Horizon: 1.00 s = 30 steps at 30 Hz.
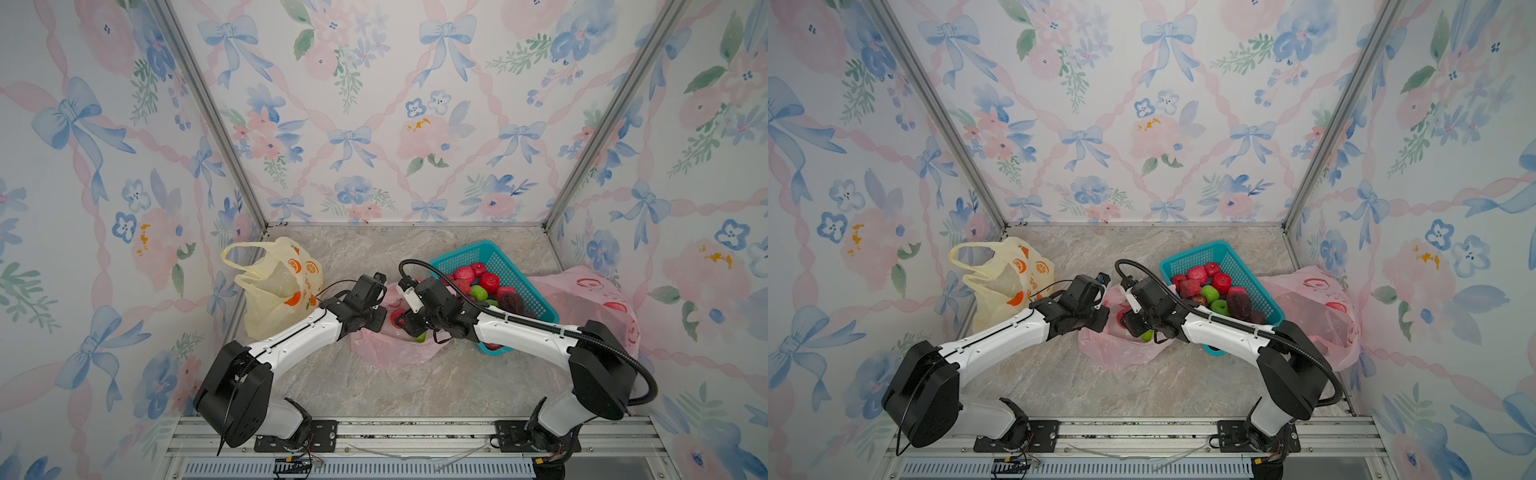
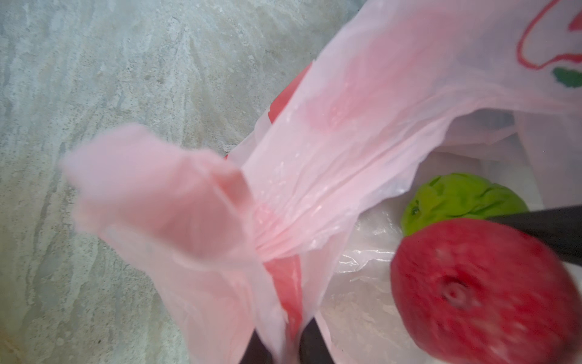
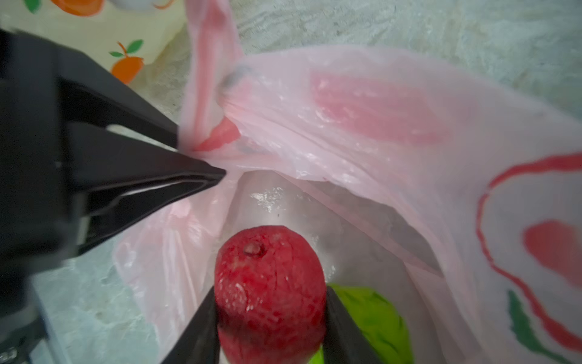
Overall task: Untie the knot of a plastic bag & take out the apple
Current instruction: Pick up the apple from the plastic bag, then place the apple in the basket.
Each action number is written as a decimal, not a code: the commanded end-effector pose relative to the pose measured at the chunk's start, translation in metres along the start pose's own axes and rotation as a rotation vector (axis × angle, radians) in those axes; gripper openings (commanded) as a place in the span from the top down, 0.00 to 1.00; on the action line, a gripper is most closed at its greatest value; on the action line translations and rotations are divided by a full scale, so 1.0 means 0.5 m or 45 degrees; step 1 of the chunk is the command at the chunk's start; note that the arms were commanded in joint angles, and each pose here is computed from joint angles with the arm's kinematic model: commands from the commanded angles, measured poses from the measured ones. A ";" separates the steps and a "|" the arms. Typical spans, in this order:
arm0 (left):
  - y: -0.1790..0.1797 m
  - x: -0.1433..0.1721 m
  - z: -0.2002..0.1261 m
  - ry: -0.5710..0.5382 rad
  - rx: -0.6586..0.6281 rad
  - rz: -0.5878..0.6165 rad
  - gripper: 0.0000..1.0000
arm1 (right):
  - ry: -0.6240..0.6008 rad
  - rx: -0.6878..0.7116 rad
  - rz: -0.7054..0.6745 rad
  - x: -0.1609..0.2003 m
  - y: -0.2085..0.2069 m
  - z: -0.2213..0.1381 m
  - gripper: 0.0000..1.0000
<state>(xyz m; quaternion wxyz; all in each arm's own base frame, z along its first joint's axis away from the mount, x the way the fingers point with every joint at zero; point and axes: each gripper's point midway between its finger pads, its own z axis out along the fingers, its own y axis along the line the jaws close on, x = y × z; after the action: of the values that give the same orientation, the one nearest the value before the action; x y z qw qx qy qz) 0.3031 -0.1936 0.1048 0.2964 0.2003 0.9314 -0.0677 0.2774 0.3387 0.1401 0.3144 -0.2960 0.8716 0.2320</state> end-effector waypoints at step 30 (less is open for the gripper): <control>0.044 -0.048 -0.038 -0.138 -0.142 -0.050 0.87 | 0.165 0.779 0.510 0.153 -0.405 -0.347 0.62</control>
<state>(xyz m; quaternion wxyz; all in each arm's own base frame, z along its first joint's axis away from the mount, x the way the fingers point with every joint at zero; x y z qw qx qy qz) 0.3138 -0.1786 0.1306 0.3471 0.1718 0.9213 -0.0362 0.3166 0.0811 0.1939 0.3535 -0.0221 0.9340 0.0460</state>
